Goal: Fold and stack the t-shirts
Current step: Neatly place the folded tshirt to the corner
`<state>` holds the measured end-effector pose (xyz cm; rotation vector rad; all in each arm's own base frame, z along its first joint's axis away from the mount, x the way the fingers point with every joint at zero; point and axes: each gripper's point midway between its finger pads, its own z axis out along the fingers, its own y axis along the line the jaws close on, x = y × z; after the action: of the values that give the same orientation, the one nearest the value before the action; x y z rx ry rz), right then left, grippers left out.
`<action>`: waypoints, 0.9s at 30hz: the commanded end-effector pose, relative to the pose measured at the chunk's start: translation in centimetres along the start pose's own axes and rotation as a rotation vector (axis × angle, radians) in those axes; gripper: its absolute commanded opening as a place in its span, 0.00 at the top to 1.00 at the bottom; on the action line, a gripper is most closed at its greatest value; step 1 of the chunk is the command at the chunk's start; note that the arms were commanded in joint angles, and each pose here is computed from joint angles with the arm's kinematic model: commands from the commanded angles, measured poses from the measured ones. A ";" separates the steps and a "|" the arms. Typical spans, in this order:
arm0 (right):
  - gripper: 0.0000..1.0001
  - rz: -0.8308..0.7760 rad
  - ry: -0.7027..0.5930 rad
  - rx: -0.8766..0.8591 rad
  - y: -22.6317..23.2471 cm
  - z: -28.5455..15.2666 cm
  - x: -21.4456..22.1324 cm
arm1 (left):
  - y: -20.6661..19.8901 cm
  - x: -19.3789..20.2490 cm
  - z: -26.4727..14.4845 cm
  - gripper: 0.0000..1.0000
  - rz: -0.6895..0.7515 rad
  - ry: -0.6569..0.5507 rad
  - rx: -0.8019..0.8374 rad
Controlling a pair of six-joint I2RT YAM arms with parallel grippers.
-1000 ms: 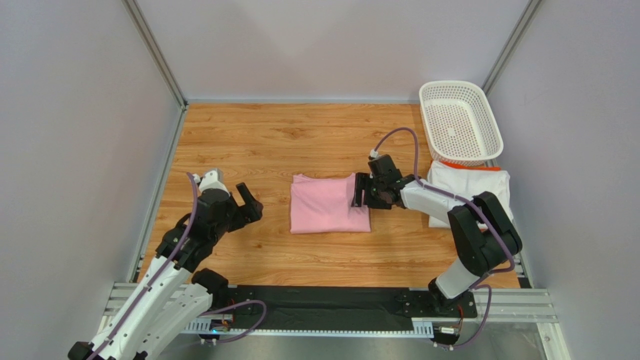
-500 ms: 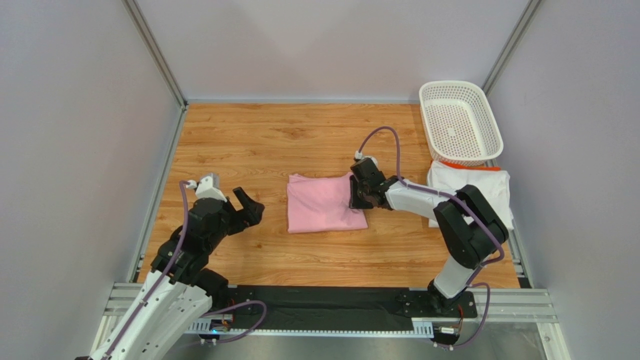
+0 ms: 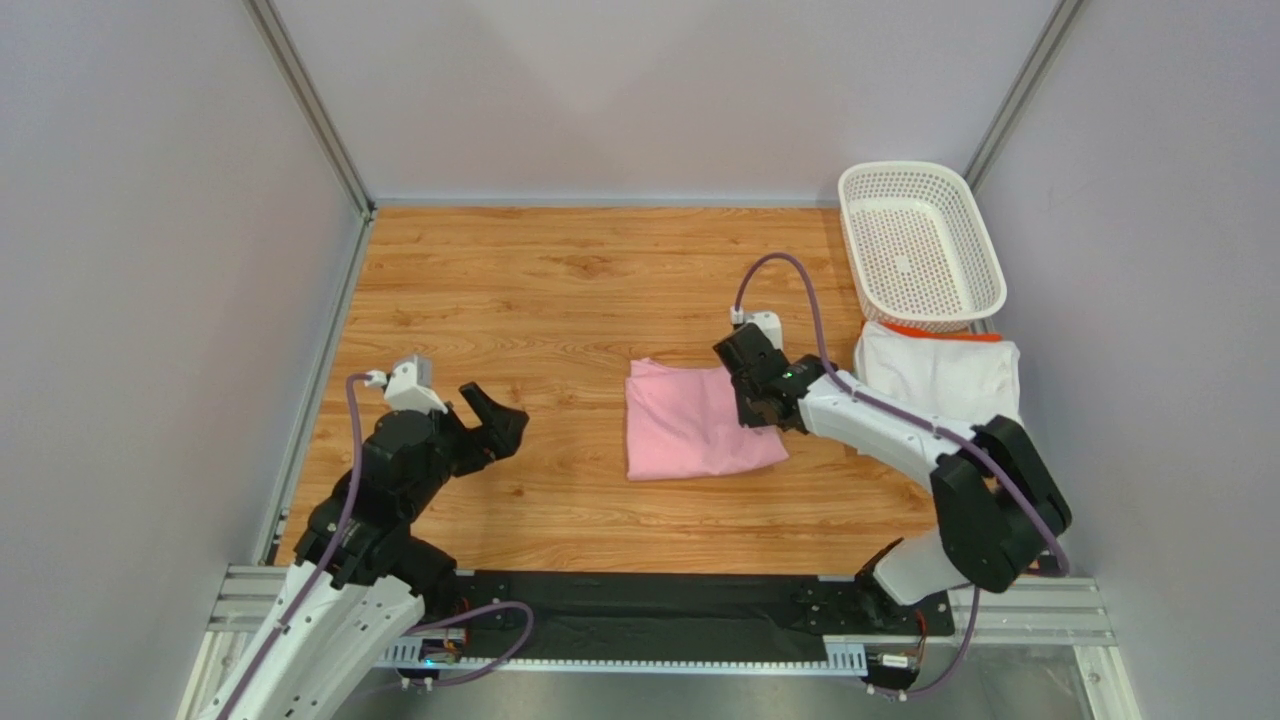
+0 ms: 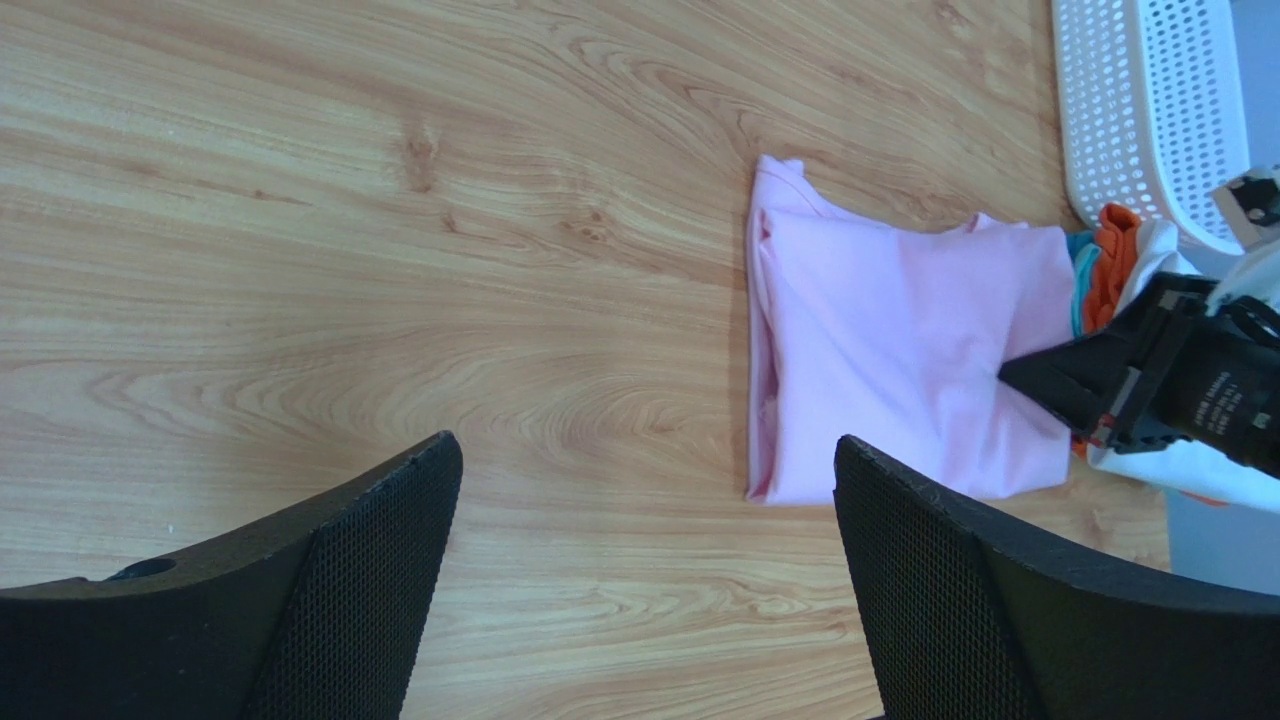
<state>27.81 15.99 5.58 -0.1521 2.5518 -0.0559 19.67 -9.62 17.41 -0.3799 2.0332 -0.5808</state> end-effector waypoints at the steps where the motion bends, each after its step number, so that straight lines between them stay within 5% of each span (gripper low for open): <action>1: 1.00 -0.109 -0.049 0.188 -5.6 -3.4 -1.2 | -1.0 -0.7 -0.2 0.00 -0.014 -0.029 0.052; 16: 1.00 -0.151 -0.176 0.533 -17.0 -12.0 -5.4 | -0.7 -0.5 0.0 0.00 -0.016 -0.033 0.041; 27: 1.00 -0.144 -0.277 0.570 -19.2 -16.5 -8.3 | -0.5 -0.6 0.0 0.00 -0.016 -0.040 0.031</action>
<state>27.22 -0.92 21.59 -0.1310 2.2396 -0.7184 19.63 -9.73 17.43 -0.3752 2.0159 -0.5981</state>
